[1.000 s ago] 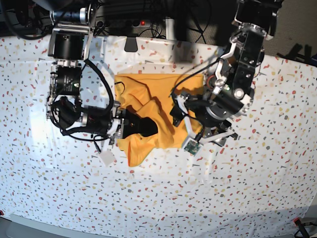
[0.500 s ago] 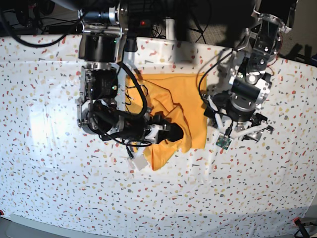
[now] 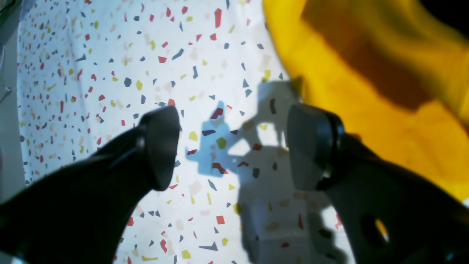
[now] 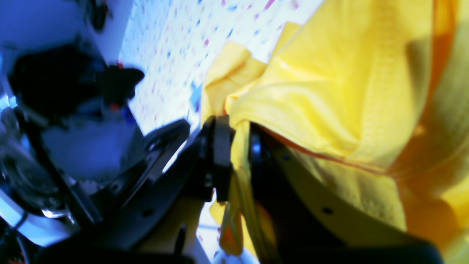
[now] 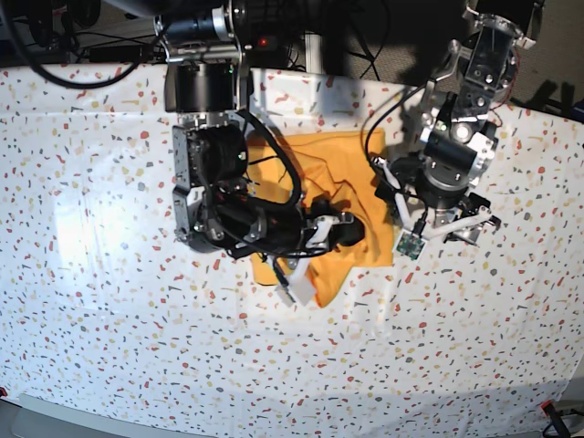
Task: Fold the T-shirt properly
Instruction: 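Grasp the strip's end with the right gripper and fold it onto the middle, then fold the other end over with the left gripper and press it flat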
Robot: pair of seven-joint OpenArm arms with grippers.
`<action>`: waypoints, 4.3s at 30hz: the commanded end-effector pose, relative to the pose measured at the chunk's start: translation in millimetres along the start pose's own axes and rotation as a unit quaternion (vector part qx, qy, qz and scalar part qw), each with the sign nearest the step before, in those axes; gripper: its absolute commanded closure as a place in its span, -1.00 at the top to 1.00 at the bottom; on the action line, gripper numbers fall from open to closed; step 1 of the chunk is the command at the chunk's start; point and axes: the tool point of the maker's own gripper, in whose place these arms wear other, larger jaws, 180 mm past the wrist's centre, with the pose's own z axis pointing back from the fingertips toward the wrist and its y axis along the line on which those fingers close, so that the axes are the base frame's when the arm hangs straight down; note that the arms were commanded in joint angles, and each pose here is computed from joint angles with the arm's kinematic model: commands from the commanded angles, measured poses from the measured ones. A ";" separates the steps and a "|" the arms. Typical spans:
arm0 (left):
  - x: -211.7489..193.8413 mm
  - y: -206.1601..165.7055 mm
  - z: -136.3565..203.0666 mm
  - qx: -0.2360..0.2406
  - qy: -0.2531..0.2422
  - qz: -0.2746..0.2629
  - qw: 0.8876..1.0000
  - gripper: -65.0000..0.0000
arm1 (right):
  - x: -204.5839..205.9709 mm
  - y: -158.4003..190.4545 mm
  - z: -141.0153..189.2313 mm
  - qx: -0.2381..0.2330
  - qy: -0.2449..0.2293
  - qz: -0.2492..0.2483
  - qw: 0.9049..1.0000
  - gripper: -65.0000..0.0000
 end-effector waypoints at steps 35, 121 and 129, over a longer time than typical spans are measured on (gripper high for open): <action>0.2 132.3 28.0 0.266 -0.015 -0.101 0.958 0.37 | 29.7 123.5 -1.5 0.240 0.037 0.076 0.967 0.11; -37.9 -87.3 65.2 -0.251 0.018 -0.033 0.967 -1.00 | 15.2 -156.4 278.7 -0.328 -0.121 0.024 0.937 0.00; -40.8 -61.8 63.1 -0.183 0.023 -0.051 0.982 -1.00 | 15.0 -156.4 278.5 -0.328 -0.121 0.024 0.937 0.00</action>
